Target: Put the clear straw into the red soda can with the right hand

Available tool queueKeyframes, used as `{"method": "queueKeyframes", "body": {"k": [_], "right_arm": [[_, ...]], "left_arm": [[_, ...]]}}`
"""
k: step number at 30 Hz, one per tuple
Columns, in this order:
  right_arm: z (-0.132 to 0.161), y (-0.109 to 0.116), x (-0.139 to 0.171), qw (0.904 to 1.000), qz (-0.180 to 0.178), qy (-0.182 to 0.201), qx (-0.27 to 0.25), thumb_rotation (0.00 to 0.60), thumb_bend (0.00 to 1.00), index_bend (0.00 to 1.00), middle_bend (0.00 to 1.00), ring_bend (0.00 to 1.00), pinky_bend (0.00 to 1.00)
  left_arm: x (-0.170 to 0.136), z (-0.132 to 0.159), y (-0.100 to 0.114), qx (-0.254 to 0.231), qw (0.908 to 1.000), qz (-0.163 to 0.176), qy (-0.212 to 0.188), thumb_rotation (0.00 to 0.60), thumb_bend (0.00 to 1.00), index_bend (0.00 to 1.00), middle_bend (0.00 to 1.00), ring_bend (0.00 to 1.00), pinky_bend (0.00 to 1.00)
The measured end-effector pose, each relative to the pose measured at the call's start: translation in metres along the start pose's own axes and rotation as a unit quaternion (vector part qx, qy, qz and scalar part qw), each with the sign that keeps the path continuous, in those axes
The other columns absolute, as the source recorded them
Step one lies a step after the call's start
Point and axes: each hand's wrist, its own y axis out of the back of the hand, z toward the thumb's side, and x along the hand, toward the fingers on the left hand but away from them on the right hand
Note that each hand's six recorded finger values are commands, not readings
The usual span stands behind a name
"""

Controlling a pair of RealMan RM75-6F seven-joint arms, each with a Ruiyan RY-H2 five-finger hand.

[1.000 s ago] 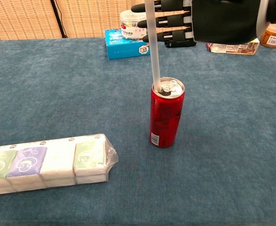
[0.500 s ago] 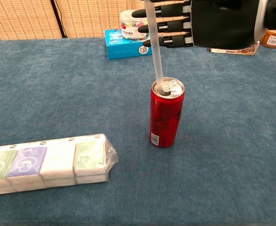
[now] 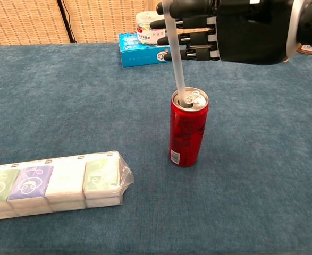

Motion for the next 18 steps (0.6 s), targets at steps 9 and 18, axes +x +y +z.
{"method": "queueKeyframes", "body": {"k": [9,18], "right_arm": [[-0.012,0.006,-0.001,0.9998,-0.008,-0.009,0.014,0.6,0.57,0.56,0.0,0.0,0.0],[-0.02,0.008,-0.001,0.9995,-0.007,-0.01,0.029,0.6,0.57,0.56,0.0,0.0,0.0]], "left_arm": [[0.0,0.001,-0.001,-0.001,1.0,-0.004,-0.002,0.6,0.0,0.0,0.0,0.0,0.0],[0.001,0.001,-0.001,-0.001,1.0,-0.007,-0.001,0.6,0.0,0.0,0.0,0.0,0.0]]}}
